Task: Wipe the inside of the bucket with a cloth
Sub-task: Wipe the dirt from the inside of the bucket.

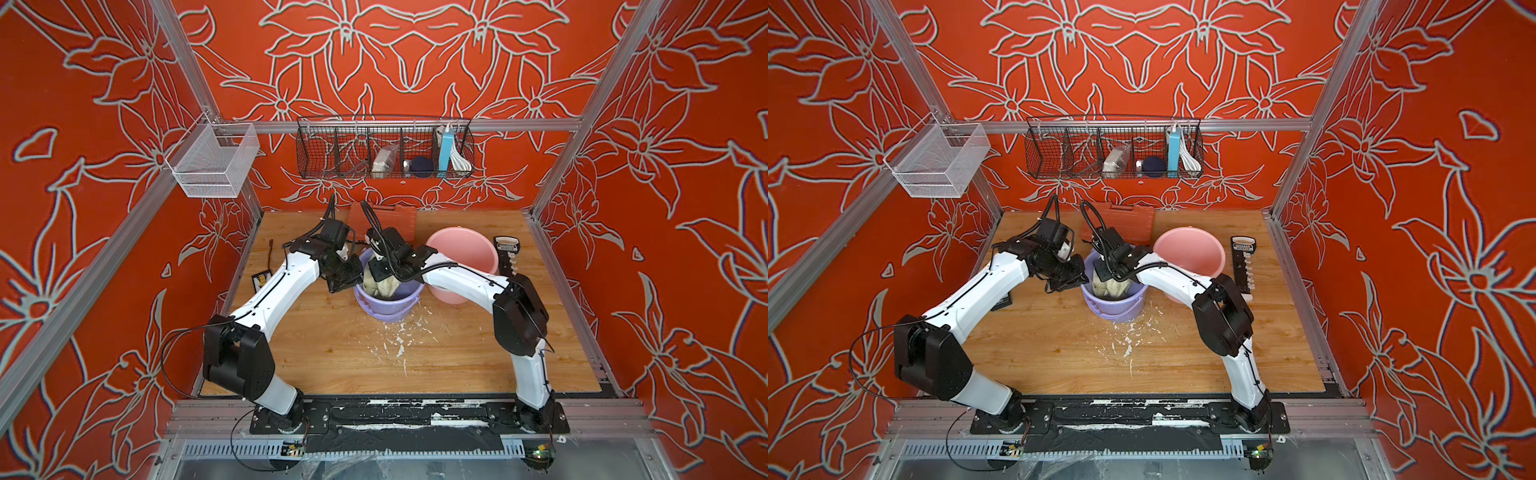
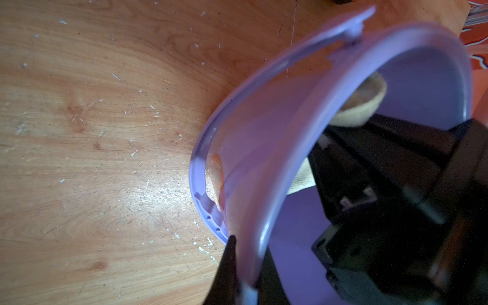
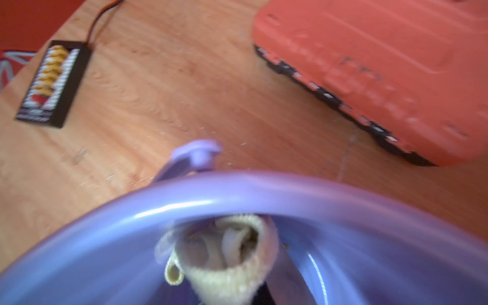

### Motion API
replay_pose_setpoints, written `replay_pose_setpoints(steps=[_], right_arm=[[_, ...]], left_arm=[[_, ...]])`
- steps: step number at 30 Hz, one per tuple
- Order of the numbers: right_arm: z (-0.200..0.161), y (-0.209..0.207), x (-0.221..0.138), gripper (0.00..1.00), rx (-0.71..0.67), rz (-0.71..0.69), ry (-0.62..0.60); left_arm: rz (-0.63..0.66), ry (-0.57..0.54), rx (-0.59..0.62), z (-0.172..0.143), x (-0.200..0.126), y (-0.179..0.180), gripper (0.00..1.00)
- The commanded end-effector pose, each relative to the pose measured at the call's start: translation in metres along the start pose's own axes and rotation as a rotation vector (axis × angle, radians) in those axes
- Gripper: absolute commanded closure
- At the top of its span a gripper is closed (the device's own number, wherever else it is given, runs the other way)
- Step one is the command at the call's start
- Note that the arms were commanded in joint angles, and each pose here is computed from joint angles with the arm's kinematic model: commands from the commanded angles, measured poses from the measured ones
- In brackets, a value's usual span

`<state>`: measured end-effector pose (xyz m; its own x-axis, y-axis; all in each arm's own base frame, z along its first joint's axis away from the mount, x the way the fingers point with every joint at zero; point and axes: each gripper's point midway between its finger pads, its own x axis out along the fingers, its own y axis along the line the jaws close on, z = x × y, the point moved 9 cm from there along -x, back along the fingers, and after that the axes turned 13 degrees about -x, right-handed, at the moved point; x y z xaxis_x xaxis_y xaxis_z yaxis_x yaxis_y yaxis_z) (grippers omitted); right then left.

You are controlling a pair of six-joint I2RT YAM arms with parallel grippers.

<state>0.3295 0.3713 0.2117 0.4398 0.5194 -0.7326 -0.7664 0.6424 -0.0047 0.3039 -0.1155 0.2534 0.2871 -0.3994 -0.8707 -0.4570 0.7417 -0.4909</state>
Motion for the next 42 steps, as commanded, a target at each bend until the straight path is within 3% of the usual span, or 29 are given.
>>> replay_pose_setpoints(steps=[1, 8, 13, 16, 19, 27, 38, 40, 42], right_arm=[[-0.002, 0.022, 0.008, 1.00, -0.057, 0.258, 0.002], [-0.022, 0.054, -0.011, 1.00, -0.052, 0.683, 0.080], [-0.034, 0.062, -0.042, 1.00, -0.083, 0.824, 0.116], [-0.029, 0.061, -0.048, 1.00, -0.089, 0.814, 0.105], [-0.014, 0.054, -0.042, 1.00, -0.082, 0.729, 0.089], [0.024, 0.023, -0.007, 1.00, -0.076, 0.329, 0.082], [0.038, -0.036, -0.021, 1.00, 0.021, -0.382, 0.177], [0.037, -0.037, -0.026, 1.00, 0.024, -0.409, 0.174], [0.040, -0.032, -0.026, 1.00, 0.027, -0.334, 0.142]], left_arm=[[0.024, -0.002, 0.021, 0.002, -0.003, -0.001, 1.00], [0.044, -0.064, 0.027, 0.009, -0.014, -0.006, 1.00], [0.052, -0.094, 0.022, 0.016, -0.020, -0.006, 1.00], [0.041, -0.094, 0.028, 0.017, -0.022, -0.008, 1.00], [0.042, -0.074, 0.034, 0.014, -0.021, -0.006, 1.00], [0.021, -0.028, 0.043, 0.001, -0.018, 0.004, 1.00], [0.070, -0.077, 0.046, -0.004, -0.028, 0.013, 1.00], [0.072, -0.079, 0.046, -0.003, -0.027, 0.012, 1.00], [0.075, -0.074, 0.049, -0.002, -0.024, 0.012, 1.00]])
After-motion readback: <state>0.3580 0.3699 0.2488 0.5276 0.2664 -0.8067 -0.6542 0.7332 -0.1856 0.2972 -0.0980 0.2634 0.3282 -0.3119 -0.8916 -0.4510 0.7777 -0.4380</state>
